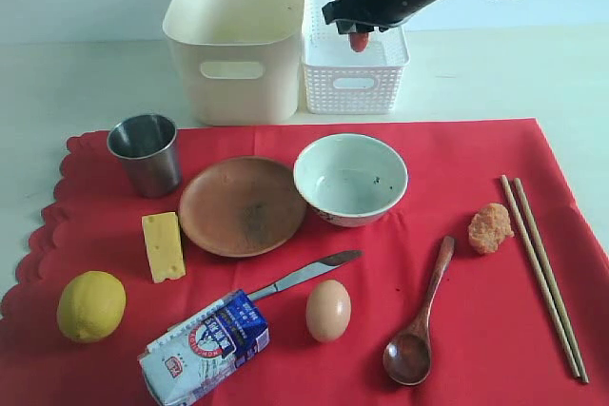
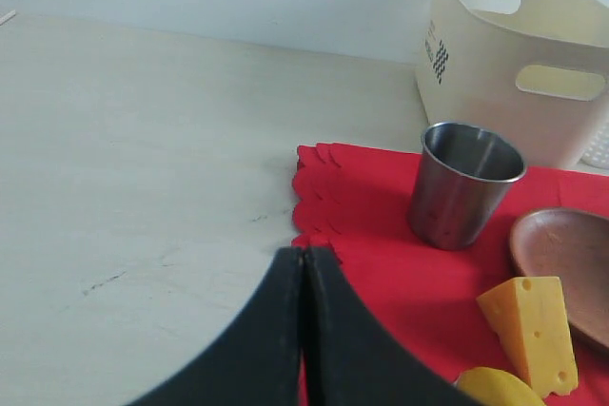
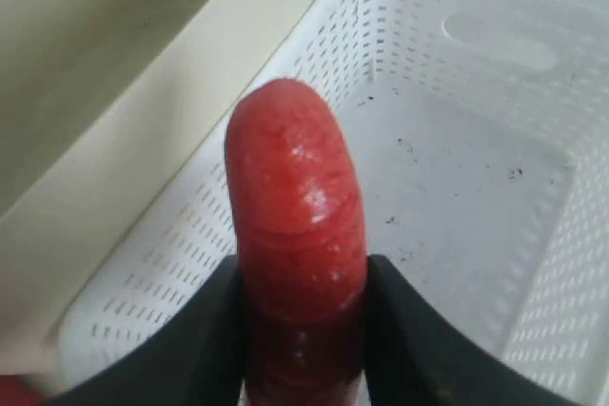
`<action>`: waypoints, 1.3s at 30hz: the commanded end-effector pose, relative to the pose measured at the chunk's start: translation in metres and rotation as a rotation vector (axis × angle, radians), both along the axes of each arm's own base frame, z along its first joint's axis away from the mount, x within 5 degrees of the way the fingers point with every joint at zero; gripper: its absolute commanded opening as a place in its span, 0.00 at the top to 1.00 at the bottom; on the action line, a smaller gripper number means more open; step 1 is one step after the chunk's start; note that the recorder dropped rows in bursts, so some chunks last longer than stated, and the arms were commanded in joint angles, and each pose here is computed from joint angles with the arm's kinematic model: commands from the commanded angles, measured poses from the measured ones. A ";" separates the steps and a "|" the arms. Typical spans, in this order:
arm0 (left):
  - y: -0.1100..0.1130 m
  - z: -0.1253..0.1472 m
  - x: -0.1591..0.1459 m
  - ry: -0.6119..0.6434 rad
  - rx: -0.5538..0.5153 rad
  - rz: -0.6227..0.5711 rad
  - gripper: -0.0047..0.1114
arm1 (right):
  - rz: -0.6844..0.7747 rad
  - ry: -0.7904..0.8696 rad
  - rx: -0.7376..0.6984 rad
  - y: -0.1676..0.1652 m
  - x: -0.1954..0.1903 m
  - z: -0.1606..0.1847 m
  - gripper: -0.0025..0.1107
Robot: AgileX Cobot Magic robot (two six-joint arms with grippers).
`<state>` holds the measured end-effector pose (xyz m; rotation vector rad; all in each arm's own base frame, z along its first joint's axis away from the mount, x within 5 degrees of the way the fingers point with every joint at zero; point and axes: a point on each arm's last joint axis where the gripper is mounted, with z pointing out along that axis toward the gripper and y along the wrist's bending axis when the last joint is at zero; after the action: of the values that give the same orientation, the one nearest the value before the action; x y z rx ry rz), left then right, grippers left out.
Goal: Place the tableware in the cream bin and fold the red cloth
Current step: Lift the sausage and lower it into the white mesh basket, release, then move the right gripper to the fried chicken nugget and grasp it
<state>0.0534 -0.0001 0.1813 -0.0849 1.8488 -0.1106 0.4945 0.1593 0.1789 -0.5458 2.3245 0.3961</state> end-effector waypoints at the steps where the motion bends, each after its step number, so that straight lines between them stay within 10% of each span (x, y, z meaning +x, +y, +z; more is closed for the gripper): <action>1: 0.000 0.000 0.000 -0.007 -0.008 0.000 0.96 | 0.019 0.013 -0.042 0.002 0.010 -0.015 0.95; 9: 0.000 0.000 0.000 -0.007 -0.008 0.000 0.96 | 0.028 0.089 -0.121 0.000 0.017 -0.040 0.90; 23: 0.000 0.000 0.000 -0.007 -0.008 0.000 0.96 | 0.032 0.086 -0.117 0.000 0.016 -0.032 0.36; 39: 0.000 0.000 0.000 -0.007 -0.008 0.000 0.96 | 0.071 0.121 -0.070 -0.003 -0.019 0.068 0.36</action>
<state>0.0534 -0.0001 0.1813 -0.0849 1.8488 -0.1106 0.4847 0.1571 0.2242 -0.6614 2.4464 0.3744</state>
